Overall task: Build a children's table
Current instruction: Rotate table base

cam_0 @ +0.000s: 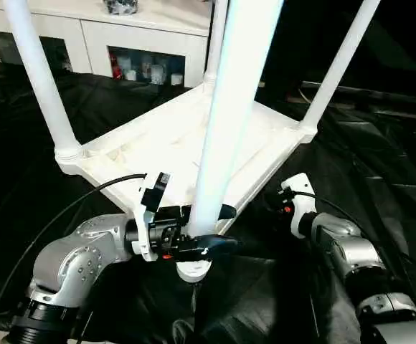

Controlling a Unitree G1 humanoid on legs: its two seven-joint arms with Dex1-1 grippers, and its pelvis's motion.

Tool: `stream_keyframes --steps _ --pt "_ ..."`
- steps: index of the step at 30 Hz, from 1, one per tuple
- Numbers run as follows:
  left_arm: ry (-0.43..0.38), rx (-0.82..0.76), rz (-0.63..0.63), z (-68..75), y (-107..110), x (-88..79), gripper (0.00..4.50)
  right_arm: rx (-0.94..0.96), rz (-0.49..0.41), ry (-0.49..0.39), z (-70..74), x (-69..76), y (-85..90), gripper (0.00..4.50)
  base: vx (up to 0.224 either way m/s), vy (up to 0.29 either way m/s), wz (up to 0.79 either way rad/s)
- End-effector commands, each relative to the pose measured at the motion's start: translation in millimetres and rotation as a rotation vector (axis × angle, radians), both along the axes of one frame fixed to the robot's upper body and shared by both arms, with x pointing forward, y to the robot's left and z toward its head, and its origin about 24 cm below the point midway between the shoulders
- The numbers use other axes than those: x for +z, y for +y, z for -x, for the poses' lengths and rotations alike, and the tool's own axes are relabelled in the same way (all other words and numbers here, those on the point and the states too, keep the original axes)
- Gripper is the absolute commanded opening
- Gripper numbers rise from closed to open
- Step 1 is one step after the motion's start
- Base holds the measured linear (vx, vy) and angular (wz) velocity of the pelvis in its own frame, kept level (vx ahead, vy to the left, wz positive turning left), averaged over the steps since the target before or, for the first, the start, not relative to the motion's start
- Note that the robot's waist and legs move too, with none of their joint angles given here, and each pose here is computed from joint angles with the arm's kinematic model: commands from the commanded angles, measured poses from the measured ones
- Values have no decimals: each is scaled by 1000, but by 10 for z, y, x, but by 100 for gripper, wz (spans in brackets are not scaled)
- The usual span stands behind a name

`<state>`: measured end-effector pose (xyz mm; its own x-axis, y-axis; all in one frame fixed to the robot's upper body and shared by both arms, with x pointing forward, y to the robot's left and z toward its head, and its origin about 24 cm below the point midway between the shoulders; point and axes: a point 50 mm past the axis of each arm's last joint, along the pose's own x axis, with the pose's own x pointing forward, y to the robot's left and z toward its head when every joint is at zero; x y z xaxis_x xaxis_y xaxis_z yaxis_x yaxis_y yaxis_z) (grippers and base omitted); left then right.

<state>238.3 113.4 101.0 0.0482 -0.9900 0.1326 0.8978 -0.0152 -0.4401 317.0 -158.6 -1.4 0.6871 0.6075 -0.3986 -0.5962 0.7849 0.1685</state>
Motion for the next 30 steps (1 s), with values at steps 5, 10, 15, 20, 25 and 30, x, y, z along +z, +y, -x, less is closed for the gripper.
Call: stream_keyframes --steps 5,10,15,20,25,30 --pt "-40 -53 -7 62 61 128 445 -12 25 -51 -79 87 -65 347 0 0 0" --pt "-18 -60 -12 134 193 178 445 -58 41 -60 -90 136 -290 347 0 0 0" --pt "15 -86 10 304 196 242 445 -70 70 -63 -54 153 -455 347 0 0 0" --pt "30 -91 29 389 120 246 445 -15 50 -53 4 111 -350 347 0 0 0" --pt "43 -102 49 414 84 271 445 42 33 -43 35 64 -199 347 0 0 0" --pt "45 -112 92 421 23 337 445 137 -16 -36 38 38 110 347 0 0 0"
